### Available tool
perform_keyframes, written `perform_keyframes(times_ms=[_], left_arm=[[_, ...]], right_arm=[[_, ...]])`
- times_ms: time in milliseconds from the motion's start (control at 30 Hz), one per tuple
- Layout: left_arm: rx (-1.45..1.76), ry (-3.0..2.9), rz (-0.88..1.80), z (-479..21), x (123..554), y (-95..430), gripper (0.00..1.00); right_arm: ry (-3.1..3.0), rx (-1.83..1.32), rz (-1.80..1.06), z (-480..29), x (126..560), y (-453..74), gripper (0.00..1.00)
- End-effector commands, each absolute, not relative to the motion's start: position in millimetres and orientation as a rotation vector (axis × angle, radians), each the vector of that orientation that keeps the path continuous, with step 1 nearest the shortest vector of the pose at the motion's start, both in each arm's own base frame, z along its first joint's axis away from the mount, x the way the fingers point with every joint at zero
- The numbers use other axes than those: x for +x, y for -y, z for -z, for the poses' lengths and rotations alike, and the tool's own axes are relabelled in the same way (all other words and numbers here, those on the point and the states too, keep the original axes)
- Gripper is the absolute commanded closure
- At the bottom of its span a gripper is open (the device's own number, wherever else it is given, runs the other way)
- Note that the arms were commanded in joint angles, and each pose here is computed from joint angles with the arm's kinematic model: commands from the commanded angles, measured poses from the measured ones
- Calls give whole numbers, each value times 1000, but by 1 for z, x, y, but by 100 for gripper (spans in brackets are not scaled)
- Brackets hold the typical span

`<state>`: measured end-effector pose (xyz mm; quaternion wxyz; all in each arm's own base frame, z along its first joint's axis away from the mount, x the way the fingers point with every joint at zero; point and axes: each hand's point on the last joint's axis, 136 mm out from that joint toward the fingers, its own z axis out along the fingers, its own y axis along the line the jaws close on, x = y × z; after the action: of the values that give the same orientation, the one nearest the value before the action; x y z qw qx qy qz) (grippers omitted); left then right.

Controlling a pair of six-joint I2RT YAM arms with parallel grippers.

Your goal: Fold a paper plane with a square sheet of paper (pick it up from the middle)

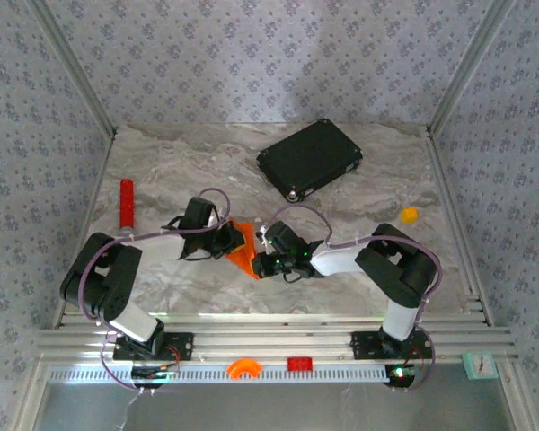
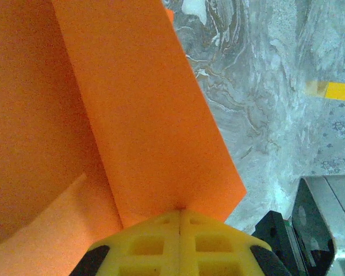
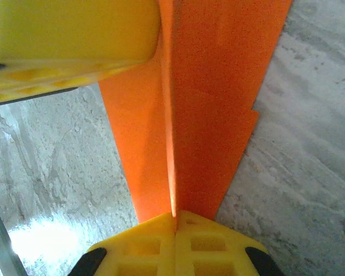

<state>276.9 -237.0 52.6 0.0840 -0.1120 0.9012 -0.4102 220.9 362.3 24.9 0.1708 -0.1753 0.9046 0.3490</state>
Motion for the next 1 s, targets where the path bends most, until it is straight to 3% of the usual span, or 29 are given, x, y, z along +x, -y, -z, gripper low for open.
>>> perform_keyframes(times_ms=[0,300,467,633,833,967], left_arm=[[-316,-2710,1187,-47,281,239,97],[-323,-2698,1210,-47,284,242,97],[-288,-2636,1249,-67,292,247,92],[-284,-2597,1241,-82,298,244,82],[-345,-2614,1188,-80,304,232,55],[-339,-2625,1197,-77,302,233,44]], right_arm=[[-2638,-491,-979,-6,210,-354,99],[-2670,-488,-992,0,208,-350,100],[-2671,-468,-1004,0,211,-347,100],[-2663,-513,-978,-8,212,-341,100],[-2677,-657,-966,-12,200,-338,100],[-2699,-690,-929,-9,195,-333,100]])
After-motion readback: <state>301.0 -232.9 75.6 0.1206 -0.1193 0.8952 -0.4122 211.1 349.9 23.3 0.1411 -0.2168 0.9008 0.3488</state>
